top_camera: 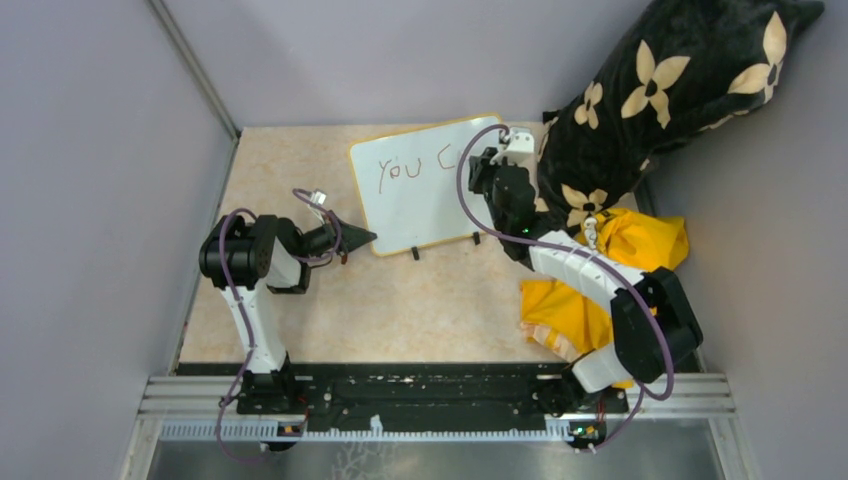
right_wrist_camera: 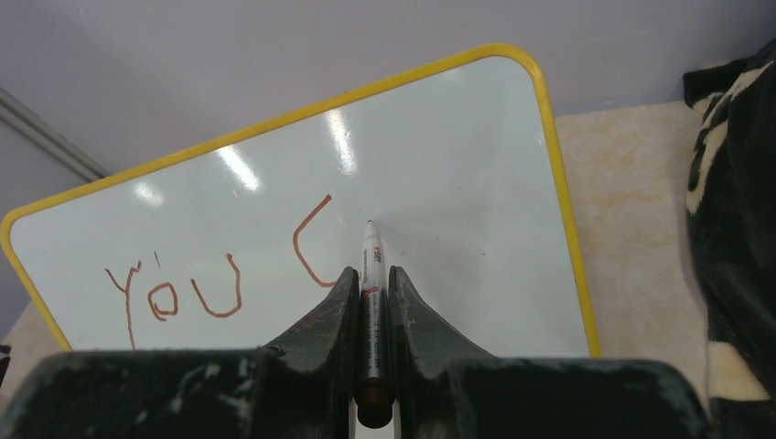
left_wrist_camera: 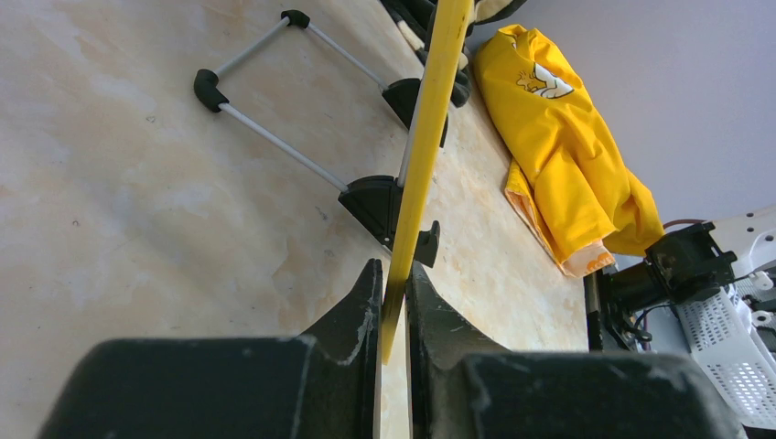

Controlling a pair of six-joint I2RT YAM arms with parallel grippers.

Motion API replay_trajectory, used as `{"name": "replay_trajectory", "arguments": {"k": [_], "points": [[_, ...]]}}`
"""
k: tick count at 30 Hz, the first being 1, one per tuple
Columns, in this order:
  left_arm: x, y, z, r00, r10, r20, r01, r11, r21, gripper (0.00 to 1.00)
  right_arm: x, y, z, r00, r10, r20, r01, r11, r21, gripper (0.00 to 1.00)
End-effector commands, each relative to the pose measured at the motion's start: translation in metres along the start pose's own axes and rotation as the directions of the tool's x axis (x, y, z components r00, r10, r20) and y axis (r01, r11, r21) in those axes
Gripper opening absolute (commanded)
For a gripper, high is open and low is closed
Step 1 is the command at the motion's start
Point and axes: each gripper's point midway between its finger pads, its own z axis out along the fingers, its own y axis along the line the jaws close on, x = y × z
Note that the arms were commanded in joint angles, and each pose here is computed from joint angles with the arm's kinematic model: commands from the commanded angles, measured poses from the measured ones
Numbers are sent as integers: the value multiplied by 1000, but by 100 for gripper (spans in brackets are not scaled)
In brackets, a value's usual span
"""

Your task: Write a sentence on the whiteboard

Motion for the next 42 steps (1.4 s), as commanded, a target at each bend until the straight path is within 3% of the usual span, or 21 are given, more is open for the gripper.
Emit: {"name": "replay_trajectory", "arguments": {"k": [1, 22, 42], "points": [[-1, -3, 1, 1000, 28, 14, -28, 999, 18, 0, -25, 10, 8, 998, 23, 50, -22, 999, -23, 0], [-1, -3, 1, 1000, 27, 15, -28, 999, 17, 0, -4, 17, 6, 1000, 14, -17, -15, 997, -76, 0], [-1, -2, 1, 1000, 26, 15, -26, 1000, 15, 0, 11, -6, -7, 998, -17, -64, 18, 1000, 6, 0]]}}
